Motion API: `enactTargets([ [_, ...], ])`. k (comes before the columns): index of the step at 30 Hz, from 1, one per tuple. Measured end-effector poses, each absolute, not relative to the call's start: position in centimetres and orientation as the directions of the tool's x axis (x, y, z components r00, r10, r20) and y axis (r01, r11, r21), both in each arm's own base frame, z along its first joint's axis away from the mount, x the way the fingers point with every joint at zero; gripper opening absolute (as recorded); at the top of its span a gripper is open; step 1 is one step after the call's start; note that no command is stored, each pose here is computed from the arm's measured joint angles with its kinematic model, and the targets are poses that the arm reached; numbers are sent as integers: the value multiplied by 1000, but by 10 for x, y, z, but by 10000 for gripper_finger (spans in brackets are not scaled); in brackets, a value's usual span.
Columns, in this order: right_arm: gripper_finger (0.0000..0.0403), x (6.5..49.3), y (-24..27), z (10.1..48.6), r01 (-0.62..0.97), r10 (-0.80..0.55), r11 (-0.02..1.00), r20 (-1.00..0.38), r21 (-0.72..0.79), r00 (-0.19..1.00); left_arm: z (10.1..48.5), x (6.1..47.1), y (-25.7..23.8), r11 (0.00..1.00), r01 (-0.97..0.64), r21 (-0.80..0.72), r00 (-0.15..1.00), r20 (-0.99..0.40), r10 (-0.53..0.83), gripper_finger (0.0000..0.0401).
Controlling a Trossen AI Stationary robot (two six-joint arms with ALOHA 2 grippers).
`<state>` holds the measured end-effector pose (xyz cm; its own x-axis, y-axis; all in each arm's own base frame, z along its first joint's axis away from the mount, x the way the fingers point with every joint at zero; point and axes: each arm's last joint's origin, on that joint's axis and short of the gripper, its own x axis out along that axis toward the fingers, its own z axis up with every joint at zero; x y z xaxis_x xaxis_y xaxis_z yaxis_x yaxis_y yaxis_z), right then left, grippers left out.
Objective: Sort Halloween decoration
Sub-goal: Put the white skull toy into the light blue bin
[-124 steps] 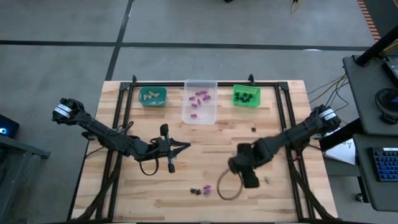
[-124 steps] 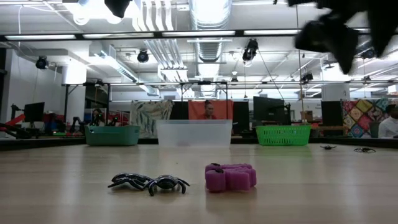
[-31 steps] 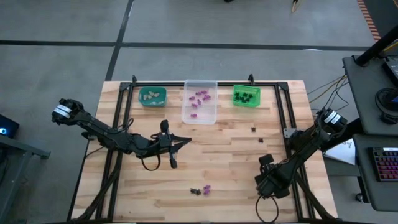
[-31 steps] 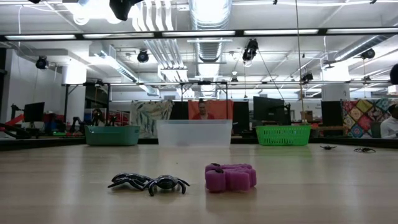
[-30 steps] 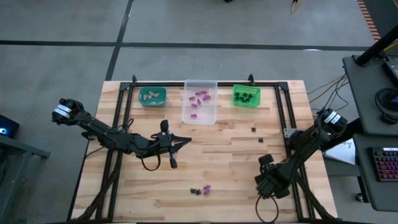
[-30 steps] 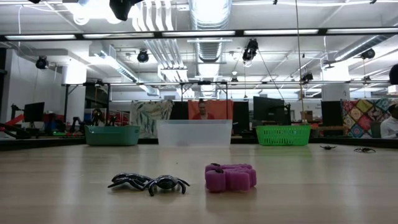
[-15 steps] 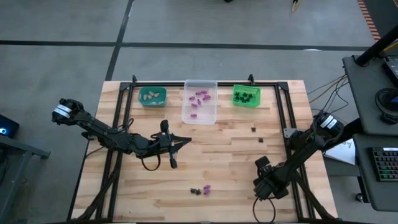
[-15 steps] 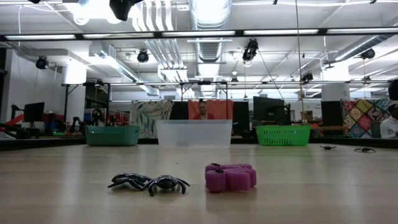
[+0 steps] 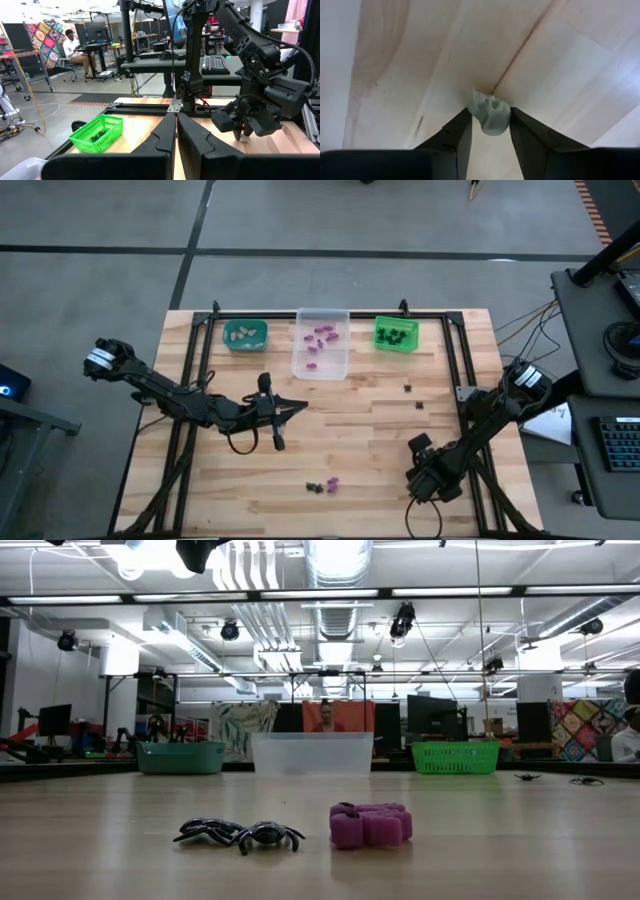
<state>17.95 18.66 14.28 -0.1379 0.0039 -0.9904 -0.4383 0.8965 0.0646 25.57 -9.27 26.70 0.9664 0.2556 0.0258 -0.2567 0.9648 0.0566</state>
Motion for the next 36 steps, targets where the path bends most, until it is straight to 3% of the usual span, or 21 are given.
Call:
enactTargets([
  [11, 69, 179, 187, 143, -436, 5, 898, -990, 66, -139, 267, 256, -93, 965, -257, 57, 966, 26, 256, 0],
  [25, 69, 180, 183, 153, -361, 34, 930, -993, 72, -110, 268, 256, -93, 964, -258, 61, 966, 32, 256, 0],
  [36, 69, 206, 164, 181, -242, 45, 970, -995, 21, 93, 268, 256, -93, 964, -258, 66, 966, 37, 256, 0],
])
